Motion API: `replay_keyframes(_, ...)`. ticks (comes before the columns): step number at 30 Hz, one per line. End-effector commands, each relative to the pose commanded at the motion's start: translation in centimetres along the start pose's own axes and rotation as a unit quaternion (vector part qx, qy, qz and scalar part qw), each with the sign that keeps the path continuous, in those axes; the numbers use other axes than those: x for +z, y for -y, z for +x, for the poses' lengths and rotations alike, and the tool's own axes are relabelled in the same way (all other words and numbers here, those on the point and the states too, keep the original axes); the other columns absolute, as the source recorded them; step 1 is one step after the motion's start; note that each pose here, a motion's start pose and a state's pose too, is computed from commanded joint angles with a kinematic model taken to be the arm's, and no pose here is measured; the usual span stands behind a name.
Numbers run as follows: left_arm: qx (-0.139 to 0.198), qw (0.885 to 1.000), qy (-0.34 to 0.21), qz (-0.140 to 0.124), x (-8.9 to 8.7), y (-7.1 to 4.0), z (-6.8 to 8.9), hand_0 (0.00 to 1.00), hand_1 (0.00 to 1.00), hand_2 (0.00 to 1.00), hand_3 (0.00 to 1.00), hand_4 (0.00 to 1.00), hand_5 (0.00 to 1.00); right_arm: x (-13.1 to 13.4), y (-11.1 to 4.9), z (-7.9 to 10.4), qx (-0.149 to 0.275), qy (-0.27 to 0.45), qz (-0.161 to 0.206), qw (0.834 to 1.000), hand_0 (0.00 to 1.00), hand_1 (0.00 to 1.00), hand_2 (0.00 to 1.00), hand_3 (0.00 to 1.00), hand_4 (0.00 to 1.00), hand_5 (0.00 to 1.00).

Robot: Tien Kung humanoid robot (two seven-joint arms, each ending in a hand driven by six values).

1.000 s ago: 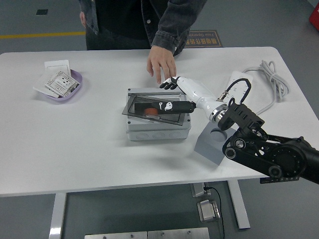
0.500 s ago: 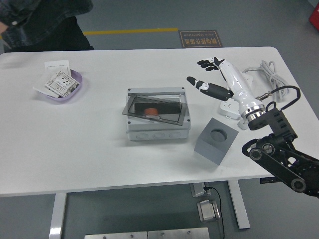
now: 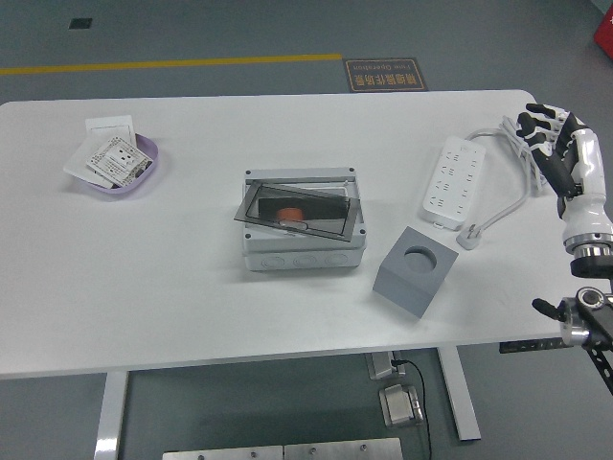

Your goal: Pick up the cylinder from the cube,place it in the box,flap close box

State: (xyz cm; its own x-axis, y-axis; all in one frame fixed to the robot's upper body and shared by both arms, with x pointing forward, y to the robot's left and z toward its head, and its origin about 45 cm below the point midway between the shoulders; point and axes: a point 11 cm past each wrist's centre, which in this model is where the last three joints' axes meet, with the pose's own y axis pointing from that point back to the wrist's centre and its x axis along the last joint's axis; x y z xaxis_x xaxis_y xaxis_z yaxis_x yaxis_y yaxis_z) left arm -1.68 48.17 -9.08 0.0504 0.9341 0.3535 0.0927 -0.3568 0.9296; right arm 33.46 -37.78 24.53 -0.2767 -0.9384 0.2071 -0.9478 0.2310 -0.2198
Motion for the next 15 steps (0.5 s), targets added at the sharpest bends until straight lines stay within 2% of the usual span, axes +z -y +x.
replay_keyframes(4, 0.004, 1.0, 0.001, -0.001, 0.0, 0.0, 0.4, 0.64, 0.67, 0.547, 0.555, 0.476, 0.073, 0.6, 0.0, 1.1, 0.023, 0.052, -0.026, 0.998, 0.666, 0.6, 0.617, 0.668, 0.936, 0.708)
replay_keyframes(5, 0.004, 1.0, 0.001, -0.001, 0.0, 0.0, 0.5, 0.64, 0.67, 0.547, 0.554, 0.475, 0.073, 0.7, -0.1, 1.3, 0.027, 0.063, -0.033, 0.997, 0.703, 0.628, 0.634, 0.685, 0.937, 0.703)
replay_keyframes(7, 0.005, 1.0, 0.001, -0.001, 0.0, 0.0, 0.7, 0.64, 0.67, 0.547, 0.554, 0.475, 0.073, 0.8, -0.1, 1.6, 0.031, 0.072, -0.042, 0.996, 0.703, 0.628, 0.634, 0.685, 0.937, 0.703)
replay_keyframes(10, 0.007, 1.0, 0.001, -0.001, -0.1, -0.1, 0.9, 0.64, 0.67, 0.547, 0.554, 0.475, 0.073, 0.7, -0.2, 1.7, 0.027, 0.067, -0.048, 0.996, 0.703, 0.628, 0.634, 0.685, 0.937, 0.703)
replay_keyframes(11, 0.008, 1.0, 0.003, 0.0, -0.2, -0.1, 1.0, 0.64, 0.67, 0.548, 0.554, 0.475, 0.073, 0.7, -0.3, 1.7, 0.023, 0.063, -0.048, 0.997, 0.76, 0.668, 0.673, 0.726, 0.957, 0.664)
replay_keyframes(15, 0.011, 1.0, 0.016, 0.006, -0.6, 0.0, 1.3, 0.64, 0.67, 0.548, 0.554, 0.475, 0.073, 0.3, -0.5, 1.6, 0.008, 0.037, -0.048, 0.998, 0.76, 0.668, 0.673, 0.726, 0.957, 0.664)
